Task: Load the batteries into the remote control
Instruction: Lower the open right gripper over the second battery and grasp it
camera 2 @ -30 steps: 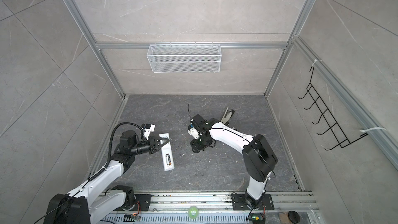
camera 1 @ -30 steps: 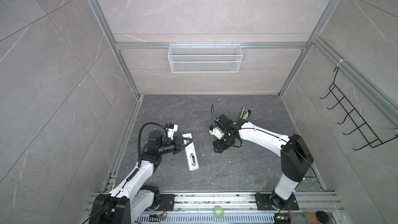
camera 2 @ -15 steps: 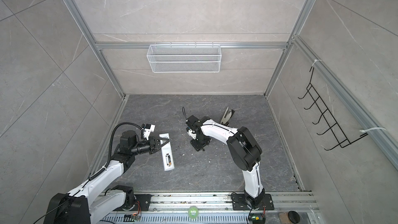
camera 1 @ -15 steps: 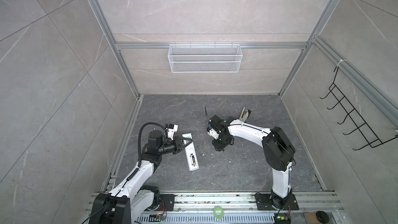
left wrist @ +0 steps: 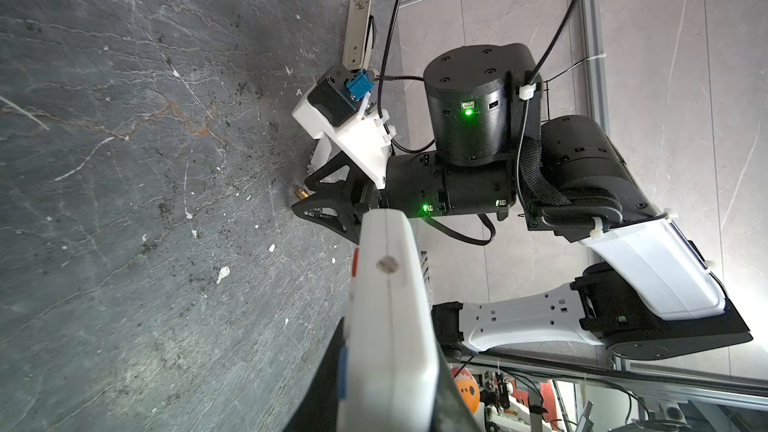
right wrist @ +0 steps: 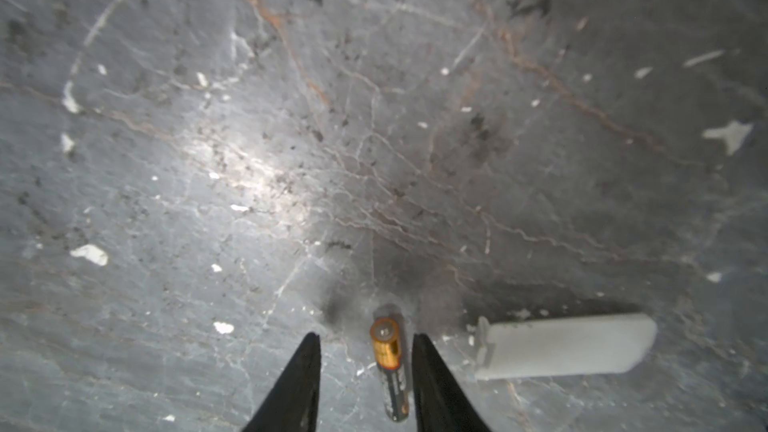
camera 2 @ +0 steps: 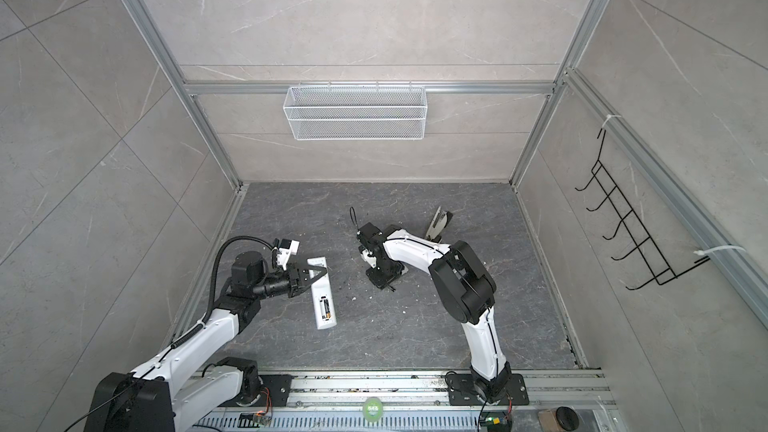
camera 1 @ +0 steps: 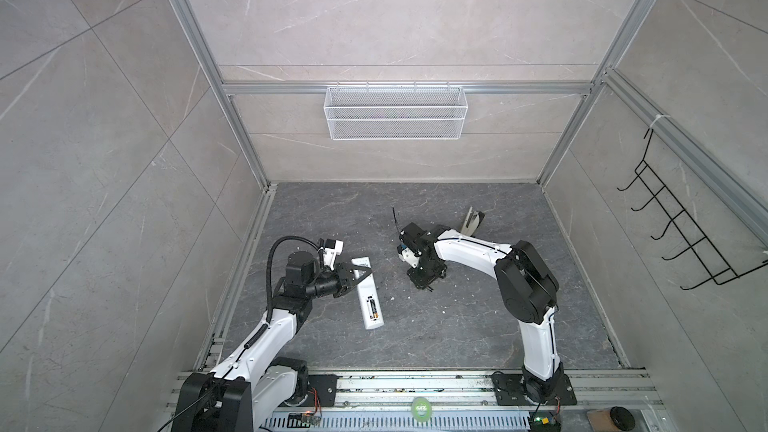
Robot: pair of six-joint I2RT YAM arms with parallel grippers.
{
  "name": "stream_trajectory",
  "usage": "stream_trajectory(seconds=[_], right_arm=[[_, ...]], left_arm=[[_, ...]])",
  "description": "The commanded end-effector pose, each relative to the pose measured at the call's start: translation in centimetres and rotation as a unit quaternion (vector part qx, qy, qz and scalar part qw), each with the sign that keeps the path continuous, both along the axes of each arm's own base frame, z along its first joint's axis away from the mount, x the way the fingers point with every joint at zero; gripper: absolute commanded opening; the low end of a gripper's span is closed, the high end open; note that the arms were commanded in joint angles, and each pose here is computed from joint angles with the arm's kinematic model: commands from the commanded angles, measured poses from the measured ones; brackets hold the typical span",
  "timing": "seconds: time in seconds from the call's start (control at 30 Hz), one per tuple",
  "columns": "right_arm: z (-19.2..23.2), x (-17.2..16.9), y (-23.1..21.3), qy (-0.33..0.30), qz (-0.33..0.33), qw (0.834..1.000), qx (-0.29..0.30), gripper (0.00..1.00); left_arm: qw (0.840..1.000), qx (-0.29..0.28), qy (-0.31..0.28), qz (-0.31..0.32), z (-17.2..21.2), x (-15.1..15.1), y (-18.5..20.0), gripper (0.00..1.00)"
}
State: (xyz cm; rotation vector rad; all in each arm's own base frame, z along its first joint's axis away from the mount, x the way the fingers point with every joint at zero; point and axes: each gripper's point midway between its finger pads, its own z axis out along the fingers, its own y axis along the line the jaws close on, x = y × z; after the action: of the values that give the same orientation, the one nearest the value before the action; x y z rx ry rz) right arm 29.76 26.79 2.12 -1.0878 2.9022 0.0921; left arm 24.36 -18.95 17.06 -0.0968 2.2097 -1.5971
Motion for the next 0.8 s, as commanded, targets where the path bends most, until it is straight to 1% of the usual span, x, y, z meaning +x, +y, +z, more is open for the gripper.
stream_trajectory(seconds=[0.0, 0.53, 0.77], right_arm=[[-0.63, 0.56, -0.18, 0.000, -0.001, 1.000, -0.009, 0.36], [-1.16, 0.09, -0.96, 0.007, 0.000, 1.000, -0.020, 0.22], [-0.62, -0.01, -0.94, 0.002, -0.006, 1.000, -0.012, 0.11]], left_arm=[[0.999, -0.007, -0.040, -0.006, 1.94, 0.63, -0.12, 0.00], [0.999, -0.008, -0.039, -0.005, 1.94, 0.73, -0.15, 0.00], [0.999, -0.002, -0.043, -0.002, 2.01, 0.79, -0.04, 0.00]])
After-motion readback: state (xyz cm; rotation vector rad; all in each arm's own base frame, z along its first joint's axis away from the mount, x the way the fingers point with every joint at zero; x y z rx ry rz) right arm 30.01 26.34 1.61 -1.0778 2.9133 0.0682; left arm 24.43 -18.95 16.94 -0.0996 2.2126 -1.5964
